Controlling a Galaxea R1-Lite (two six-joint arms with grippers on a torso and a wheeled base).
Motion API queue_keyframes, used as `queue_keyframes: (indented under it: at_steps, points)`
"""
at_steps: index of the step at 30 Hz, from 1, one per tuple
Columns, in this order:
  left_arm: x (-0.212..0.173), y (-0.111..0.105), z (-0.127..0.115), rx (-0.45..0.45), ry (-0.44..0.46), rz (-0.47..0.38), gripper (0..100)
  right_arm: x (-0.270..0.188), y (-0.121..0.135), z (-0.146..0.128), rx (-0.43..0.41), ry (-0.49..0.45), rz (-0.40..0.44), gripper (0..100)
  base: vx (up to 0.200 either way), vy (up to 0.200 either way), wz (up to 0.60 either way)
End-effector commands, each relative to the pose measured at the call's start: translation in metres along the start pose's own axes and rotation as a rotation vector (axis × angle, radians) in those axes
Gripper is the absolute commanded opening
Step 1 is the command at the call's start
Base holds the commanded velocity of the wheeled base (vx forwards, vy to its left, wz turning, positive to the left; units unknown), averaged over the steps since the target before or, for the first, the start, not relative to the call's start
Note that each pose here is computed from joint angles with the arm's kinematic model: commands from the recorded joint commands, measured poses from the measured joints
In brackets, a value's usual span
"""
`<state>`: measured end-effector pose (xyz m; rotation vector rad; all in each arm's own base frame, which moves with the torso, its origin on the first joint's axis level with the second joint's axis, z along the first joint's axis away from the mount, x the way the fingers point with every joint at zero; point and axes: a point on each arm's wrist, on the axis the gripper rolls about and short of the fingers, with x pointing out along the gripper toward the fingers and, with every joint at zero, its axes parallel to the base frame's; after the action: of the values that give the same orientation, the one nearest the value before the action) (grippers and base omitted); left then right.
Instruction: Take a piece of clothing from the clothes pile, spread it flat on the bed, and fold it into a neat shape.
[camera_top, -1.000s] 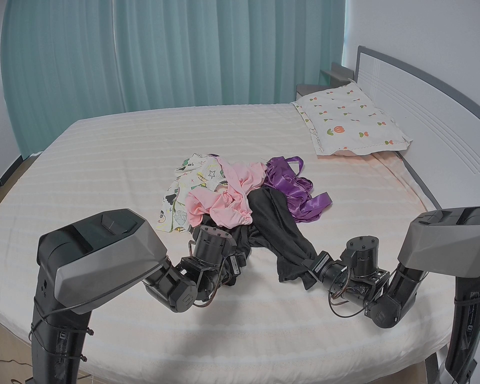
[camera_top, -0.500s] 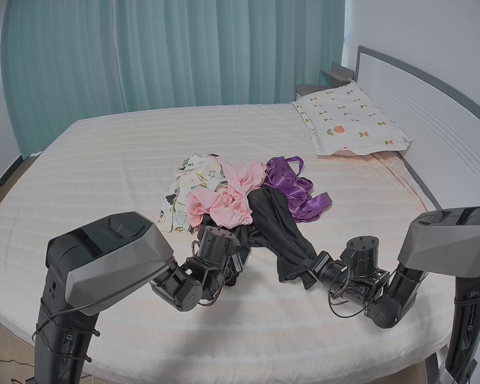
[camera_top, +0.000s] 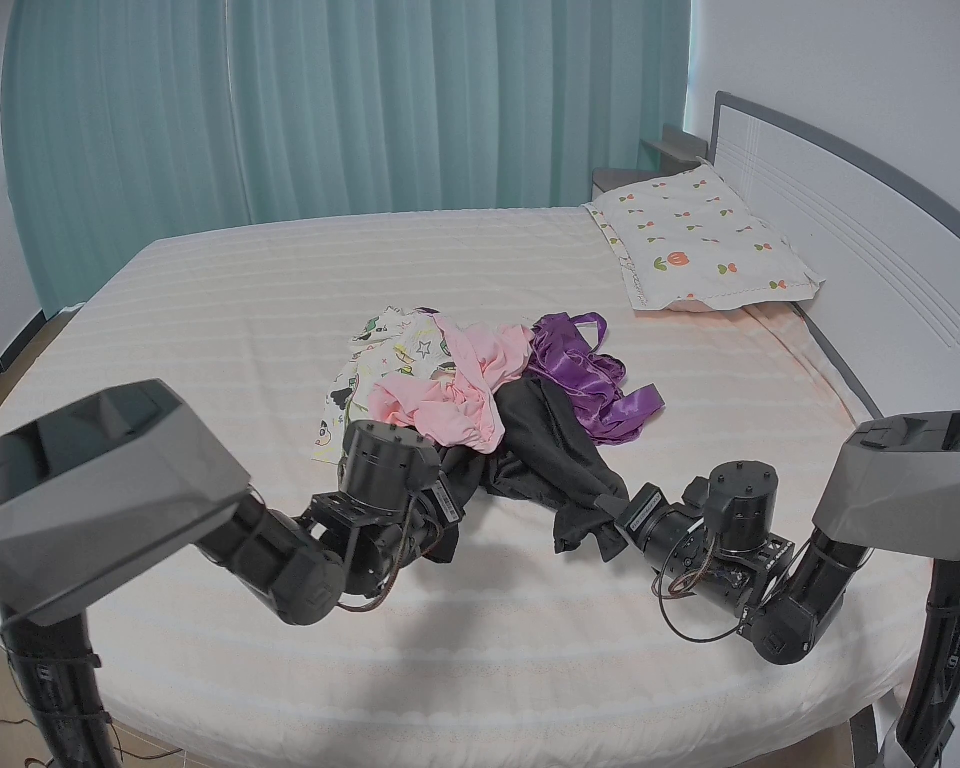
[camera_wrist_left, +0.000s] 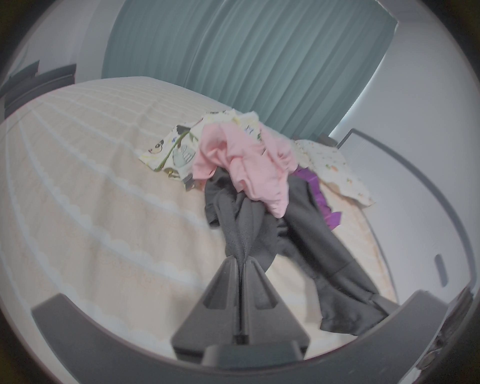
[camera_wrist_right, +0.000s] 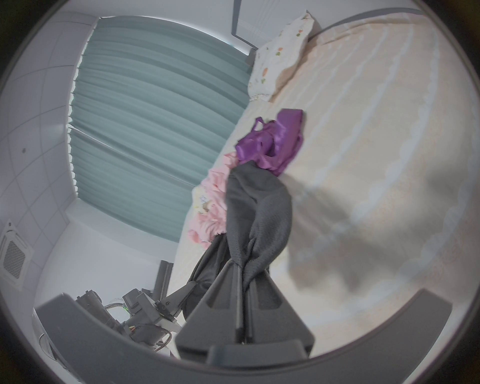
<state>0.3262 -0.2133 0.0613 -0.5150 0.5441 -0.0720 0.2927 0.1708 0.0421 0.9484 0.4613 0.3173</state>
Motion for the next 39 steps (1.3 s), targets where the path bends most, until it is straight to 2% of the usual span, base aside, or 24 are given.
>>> queue_keyframes:
  at_steps: [1,4,8,11,14,15,18,22,27,34,39]
  points:
    - [-0.097,-0.026,0.063,-0.117,-0.119,-0.234,0,-0.037,0.074,0.034,-0.043,-0.11,0.288,0,0.0,0.0,0.0]
    - [-0.124,-0.033,0.087,-0.138,-0.202,-0.298,0,-0.061,0.109,0.059,-0.101,-0.181,0.426,0,0.0,0.0,0.0]
    - [-0.157,-0.033,0.109,-0.104,-0.296,-0.348,0,-0.101,0.15,0.082,-0.187,-0.234,0.593,0,0.0,0.0,0.0]
    - [-0.181,-0.031,0.123,-0.119,-0.357,-0.391,0,-0.114,0.158,0.087,-0.211,-0.237,0.636,0,0.0,0.0,0.0]
    - [-0.181,-0.025,0.123,-0.121,-0.361,-0.374,0,-0.108,0.149,0.082,-0.21,-0.206,0.607,0,0.0,0.0,0.0]
    - [-0.176,-0.018,0.119,-0.116,-0.355,-0.346,0,-0.093,0.129,0.069,-0.207,-0.148,0.534,0,0.0,0.0,0.0]
    - [-0.166,-0.008,0.112,-0.137,-0.365,-0.336,0,-0.067,0.1,0.051,-0.205,-0.085,0.441,0,0.0,0.0,0.0]
    - [-0.142,0.006,0.083,-0.115,-0.311,-0.297,0,-0.047,0.077,0.033,-0.202,-0.075,0.422,0,0.0,0.0,0.0]
    - [-0.122,0.018,0.057,-0.119,-0.276,-0.281,0,-0.044,0.072,0.013,-0.204,-0.007,0.41,0,0.0,0.0,0.0]
    - [-0.12,0.035,0.036,-0.177,-0.196,-0.256,0,-0.052,0.071,0.014,-0.199,-0.029,0.387,0,0.0,0.0,0.0]
    - [-0.118,0.039,0.031,-0.176,-0.165,-0.254,0,-0.057,0.071,0.015,-0.197,-0.047,0.369,0,0.0,0.0,0.0]
